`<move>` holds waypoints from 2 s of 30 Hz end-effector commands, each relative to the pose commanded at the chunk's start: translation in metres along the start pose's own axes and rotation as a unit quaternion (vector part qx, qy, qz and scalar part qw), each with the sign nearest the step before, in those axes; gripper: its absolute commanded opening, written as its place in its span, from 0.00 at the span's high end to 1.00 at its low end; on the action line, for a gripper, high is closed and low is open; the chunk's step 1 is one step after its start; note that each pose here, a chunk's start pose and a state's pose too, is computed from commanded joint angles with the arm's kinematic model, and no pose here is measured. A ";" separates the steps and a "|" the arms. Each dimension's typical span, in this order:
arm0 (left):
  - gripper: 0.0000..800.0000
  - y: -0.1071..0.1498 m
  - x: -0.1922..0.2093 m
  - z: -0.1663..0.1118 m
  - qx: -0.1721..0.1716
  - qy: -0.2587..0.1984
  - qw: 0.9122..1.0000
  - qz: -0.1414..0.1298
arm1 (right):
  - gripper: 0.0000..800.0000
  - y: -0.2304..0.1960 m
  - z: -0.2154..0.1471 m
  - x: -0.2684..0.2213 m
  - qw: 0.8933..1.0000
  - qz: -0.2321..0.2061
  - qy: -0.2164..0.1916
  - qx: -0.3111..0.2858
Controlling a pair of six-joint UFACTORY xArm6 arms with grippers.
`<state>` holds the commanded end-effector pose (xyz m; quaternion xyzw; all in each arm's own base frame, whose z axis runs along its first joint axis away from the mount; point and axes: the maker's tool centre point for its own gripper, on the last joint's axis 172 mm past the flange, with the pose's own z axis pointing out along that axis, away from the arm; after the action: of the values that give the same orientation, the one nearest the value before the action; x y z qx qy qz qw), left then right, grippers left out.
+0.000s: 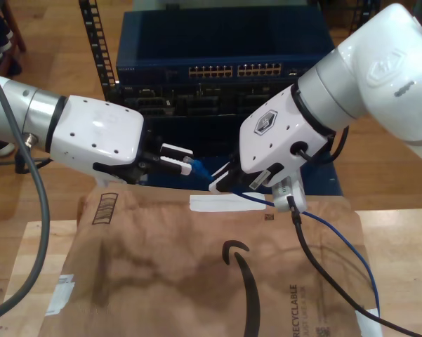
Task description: Grab the cable and plug it in
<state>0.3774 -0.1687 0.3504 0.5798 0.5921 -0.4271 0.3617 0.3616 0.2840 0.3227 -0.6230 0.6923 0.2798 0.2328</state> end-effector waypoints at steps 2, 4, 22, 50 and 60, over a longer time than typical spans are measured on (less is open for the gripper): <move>0.87 0.001 0.002 -0.003 -0.005 -0.003 1.000 -0.004 | 0.98 0.000 -0.001 0.000 1.000 0.001 0.000 0.001; 0.96 0.001 0.004 -0.002 -0.006 -0.009 1.000 -0.006 | 0.93 -0.001 0.001 0.002 1.000 0.002 0.001 0.000; 1.00 0.008 -0.006 -0.015 -0.024 -0.036 0.999 -0.028 | 0.16 -0.018 -0.029 -0.015 0.995 -0.074 -0.011 0.068; 1.00 0.005 -0.001 -0.021 0.157 -0.174 0.928 -0.291 | 0.02 0.010 -0.067 -0.044 0.951 -0.232 -0.038 0.201; 1.00 -0.006 -0.013 -0.028 0.217 -0.222 0.903 -0.297 | 0.04 0.008 -0.056 -0.067 0.930 -0.275 -0.042 0.242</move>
<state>0.3746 -0.1478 0.3734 0.3314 0.5342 -0.7502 0.2050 0.3631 0.2956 0.4097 -0.7016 0.5299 0.0548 0.4733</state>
